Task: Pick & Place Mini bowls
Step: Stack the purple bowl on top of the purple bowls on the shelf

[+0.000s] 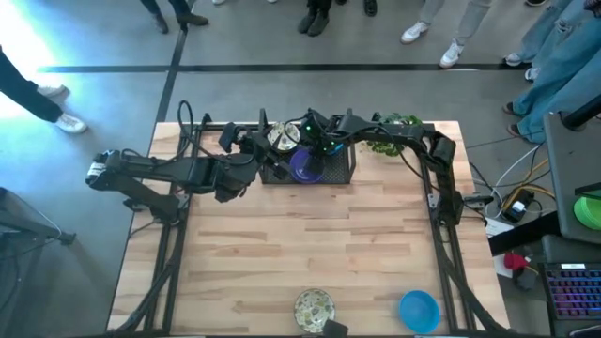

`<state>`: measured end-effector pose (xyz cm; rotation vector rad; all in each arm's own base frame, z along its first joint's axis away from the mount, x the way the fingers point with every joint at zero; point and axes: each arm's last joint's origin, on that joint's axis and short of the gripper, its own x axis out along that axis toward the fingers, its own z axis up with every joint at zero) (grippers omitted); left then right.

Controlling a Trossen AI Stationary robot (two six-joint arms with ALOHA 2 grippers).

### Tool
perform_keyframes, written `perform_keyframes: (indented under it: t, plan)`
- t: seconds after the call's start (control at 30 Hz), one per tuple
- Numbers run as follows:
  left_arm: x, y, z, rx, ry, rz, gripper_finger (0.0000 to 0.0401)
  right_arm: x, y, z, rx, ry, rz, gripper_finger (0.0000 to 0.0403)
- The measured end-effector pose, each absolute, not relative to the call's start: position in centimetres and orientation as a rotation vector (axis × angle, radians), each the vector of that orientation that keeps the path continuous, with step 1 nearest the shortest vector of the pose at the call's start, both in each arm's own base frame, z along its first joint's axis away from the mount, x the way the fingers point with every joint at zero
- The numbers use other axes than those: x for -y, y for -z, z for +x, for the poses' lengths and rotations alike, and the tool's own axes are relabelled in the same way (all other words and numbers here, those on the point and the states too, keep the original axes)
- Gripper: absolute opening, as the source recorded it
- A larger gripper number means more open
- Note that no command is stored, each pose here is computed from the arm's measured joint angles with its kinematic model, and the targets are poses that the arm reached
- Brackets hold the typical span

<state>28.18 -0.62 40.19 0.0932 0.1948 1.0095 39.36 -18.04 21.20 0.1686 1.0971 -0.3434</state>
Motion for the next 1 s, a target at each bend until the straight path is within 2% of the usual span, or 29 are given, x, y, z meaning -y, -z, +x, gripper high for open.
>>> perform_keyframes:
  t: [0.13, 0.6, 0.8, 1.0]
  plan:
    - [0.6, -40.2, 28.2, -0.195, -1.009, 0.093, 0.0126, 18.0, -21.2, 39.3, -1.098, 0.343, 0.168, 0.0027]
    - [0.6, -40.2, 28.2, -0.195, -1.009, 0.093, 0.0126, 18.0, -21.2, 39.3, -1.099, 0.342, 0.163, 0.0138]
    - [0.6, -40.2, 28.2, -0.195, -1.009, 0.093, 0.0126, 18.1, -22.5, 39.6, -1.08, 0.346, 0.161, 0.0158]
    - [0.6, -40.2, 28.2, -0.195, -1.009, 0.093, 0.0126, 18.1, -24.4, 39.5, -1.096, 0.339, 0.158, 0.0161]
